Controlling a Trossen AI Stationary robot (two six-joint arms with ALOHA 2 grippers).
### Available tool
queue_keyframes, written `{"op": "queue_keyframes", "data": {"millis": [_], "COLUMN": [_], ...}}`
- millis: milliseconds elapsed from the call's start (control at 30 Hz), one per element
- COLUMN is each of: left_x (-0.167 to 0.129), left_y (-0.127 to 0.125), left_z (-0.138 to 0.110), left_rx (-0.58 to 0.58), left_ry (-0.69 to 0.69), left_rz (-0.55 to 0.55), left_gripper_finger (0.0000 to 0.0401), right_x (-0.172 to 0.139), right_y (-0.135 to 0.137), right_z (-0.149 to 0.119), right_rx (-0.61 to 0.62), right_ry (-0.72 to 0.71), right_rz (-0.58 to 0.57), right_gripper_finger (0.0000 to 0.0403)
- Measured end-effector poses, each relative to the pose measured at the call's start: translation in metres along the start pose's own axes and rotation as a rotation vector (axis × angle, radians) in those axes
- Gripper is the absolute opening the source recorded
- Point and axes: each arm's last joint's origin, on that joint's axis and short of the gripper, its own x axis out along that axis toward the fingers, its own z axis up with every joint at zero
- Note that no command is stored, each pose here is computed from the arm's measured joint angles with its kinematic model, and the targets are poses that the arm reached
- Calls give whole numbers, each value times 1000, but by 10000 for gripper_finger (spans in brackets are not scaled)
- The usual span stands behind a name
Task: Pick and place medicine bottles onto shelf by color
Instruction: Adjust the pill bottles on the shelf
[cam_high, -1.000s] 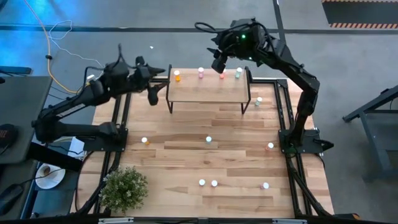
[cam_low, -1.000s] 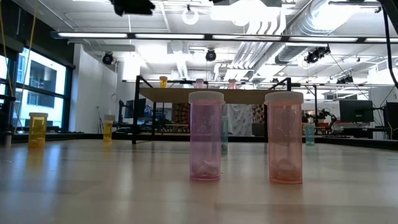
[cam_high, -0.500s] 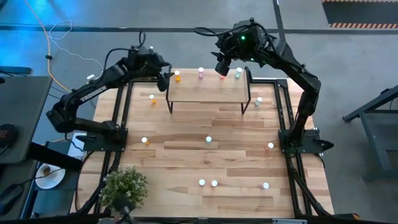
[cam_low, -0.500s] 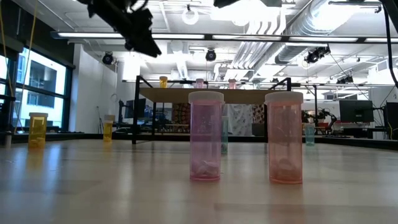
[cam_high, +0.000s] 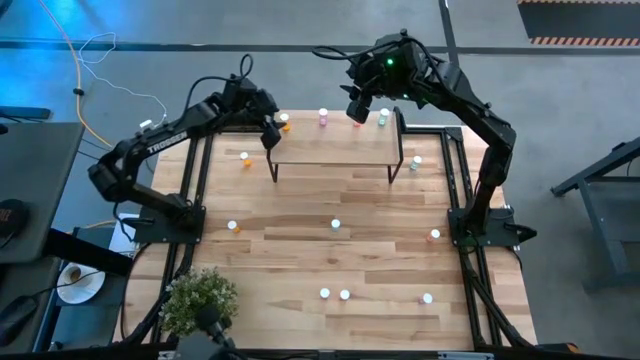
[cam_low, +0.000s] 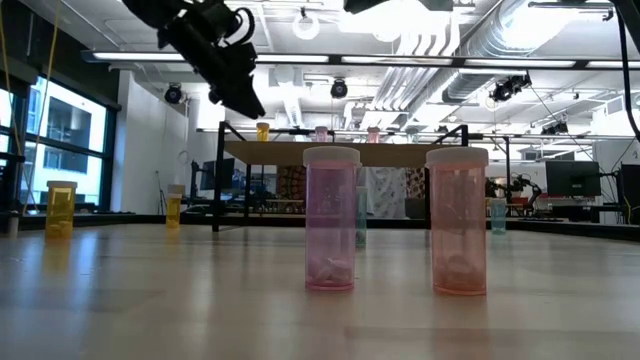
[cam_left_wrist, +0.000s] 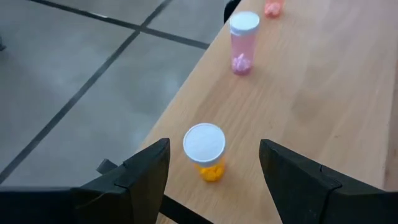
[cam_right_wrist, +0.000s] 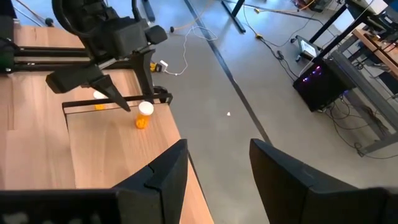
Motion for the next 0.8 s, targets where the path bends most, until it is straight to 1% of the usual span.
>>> {"op": "queue_keyframes", "data": {"millis": [233,367,567,800], "left_x": [3,3,4,17], "left_y": [1,2,2,1], "left_z": [-1,1,1,-2], "left_rx": [-2,-39,-47,-47], "left_ry": [9,-11,-13,23], "left_rz": [20,27,27,35], "left_gripper_finger": [236,236,236,236], "right_x": [0,0,0,0], "right_y": [0,0,0,0], "right_z": [-1,-1,-1,-1], "right_rx": [-26,-26,-27,-28], "right_ry": [10,10,9,9], "right_rz": [3,3,3,3], "right_gripper_finger": [165,165,165,165]}}
